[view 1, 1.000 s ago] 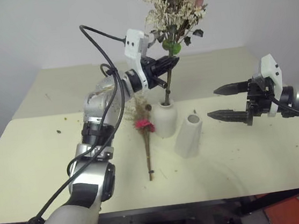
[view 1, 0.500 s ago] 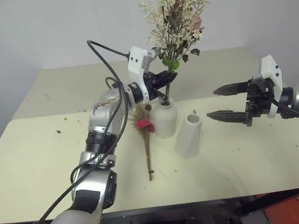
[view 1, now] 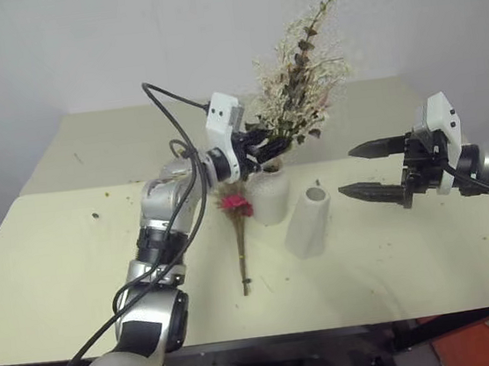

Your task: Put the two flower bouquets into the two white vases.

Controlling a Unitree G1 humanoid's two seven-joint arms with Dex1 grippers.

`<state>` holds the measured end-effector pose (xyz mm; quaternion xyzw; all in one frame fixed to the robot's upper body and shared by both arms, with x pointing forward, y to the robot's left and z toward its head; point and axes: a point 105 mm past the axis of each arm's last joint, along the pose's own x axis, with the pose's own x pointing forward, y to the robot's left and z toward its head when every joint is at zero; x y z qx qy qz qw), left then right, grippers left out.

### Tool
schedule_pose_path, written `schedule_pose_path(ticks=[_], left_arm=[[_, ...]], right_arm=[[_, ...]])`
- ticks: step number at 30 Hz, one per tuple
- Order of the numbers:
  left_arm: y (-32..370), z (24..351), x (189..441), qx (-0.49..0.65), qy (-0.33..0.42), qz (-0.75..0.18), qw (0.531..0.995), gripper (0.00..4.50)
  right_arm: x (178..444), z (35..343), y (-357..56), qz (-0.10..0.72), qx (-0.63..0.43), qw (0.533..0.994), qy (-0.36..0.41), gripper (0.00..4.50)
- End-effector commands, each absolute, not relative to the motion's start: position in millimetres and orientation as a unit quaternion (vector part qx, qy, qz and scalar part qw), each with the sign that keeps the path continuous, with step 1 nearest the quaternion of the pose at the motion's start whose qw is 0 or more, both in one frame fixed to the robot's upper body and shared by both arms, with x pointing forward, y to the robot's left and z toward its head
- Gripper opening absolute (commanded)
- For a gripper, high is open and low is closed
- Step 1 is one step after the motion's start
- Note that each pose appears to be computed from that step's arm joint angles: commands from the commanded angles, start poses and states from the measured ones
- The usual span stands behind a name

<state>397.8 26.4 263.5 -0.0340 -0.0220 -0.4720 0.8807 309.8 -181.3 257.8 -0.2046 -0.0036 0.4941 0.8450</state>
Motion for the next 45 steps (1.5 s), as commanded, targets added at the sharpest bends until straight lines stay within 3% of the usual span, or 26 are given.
schedule_pose_path(ticks=[1,2,10,18,31,36,45], left_arm=[[33,279,391,-0.036,-0.044,-0.47,0.881,4.21],[34,279,390,-0.035,-0.043,-0.468,0.882,4.45],[78,268,374,-0.004,0.016,-0.426,0.905,4.45],[122,250,341,0.048,0.171,-0.394,0.902,4.45],[111,173,337,0.059,0.406,-0.343,0.845,4.45],[99,148,333,0.06,0.45,-0.33,0.828,4.45],[69,137,338,0.056,0.472,-0.321,0.819,4.45]], right_arm=[[309,273,-178,0.496,-0.216,0.84,-0.037,4.5],[310,273,-178,0.497,-0.216,0.839,-0.037,4.5],[311,272,-178,0.504,-0.219,0.835,-0.032,4.5],[309,277,-181,0.52,-0.242,0.818,-0.034,4.5],[306,286,-178,0.561,-0.284,0.777,-0.038,4.5],[305,288,-178,0.562,-0.289,0.774,-0.04,4.5],[301,288,-179,0.563,-0.291,0.773,-0.041,4.5]])
